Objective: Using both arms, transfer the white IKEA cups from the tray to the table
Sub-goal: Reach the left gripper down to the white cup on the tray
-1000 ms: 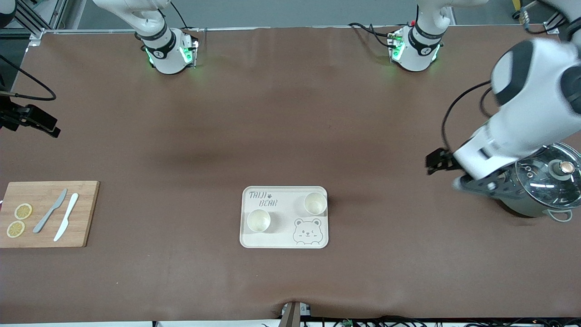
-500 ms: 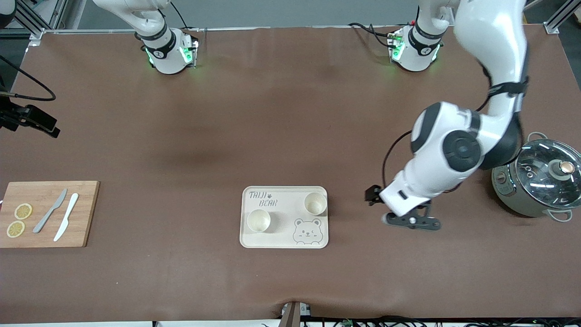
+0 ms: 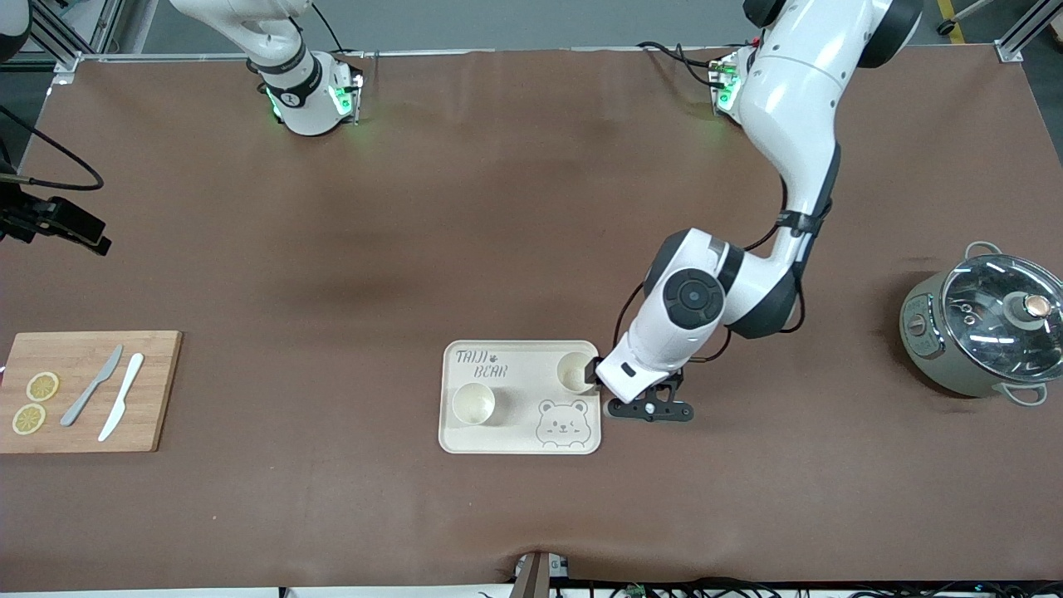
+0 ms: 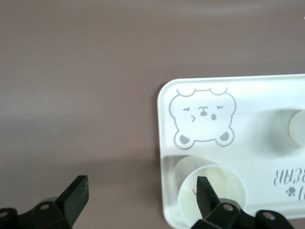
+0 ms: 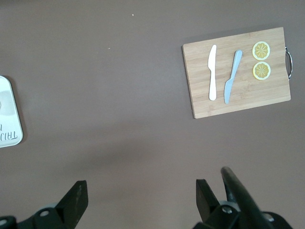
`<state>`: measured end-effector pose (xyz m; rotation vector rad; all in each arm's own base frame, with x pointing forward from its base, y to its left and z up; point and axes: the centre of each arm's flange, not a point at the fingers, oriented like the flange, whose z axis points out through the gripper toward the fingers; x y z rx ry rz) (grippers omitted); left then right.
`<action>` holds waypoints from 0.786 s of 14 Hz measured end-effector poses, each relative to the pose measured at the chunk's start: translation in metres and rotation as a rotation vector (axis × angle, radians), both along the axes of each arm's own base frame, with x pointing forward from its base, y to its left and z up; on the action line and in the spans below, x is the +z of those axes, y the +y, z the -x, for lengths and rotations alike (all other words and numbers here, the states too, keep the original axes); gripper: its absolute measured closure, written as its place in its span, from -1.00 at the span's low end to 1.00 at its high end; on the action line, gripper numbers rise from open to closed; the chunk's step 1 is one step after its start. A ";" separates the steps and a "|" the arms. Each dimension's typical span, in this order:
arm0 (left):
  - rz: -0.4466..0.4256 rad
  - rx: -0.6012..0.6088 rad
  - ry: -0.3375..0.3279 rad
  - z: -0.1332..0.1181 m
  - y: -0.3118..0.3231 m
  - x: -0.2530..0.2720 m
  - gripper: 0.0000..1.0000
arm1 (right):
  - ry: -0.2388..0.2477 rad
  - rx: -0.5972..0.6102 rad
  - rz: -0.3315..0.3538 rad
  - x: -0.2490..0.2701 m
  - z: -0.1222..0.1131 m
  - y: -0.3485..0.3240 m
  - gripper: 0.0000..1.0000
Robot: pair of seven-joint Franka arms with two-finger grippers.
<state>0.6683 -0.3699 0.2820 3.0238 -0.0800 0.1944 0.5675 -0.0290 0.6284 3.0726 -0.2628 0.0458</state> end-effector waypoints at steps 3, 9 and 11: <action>0.000 0.013 0.010 0.006 -0.011 -0.019 -1.00 | -0.002 0.000 0.000 0.000 0.000 0.000 -1.00; -0.006 0.022 0.002 0.015 -0.028 -0.032 -1.00 | -0.007 0.000 0.000 0.000 -0.001 0.000 -1.00; -0.004 0.021 0.001 0.017 -0.031 -0.040 -1.00 | -0.007 0.000 0.000 0.000 -0.001 0.000 -1.00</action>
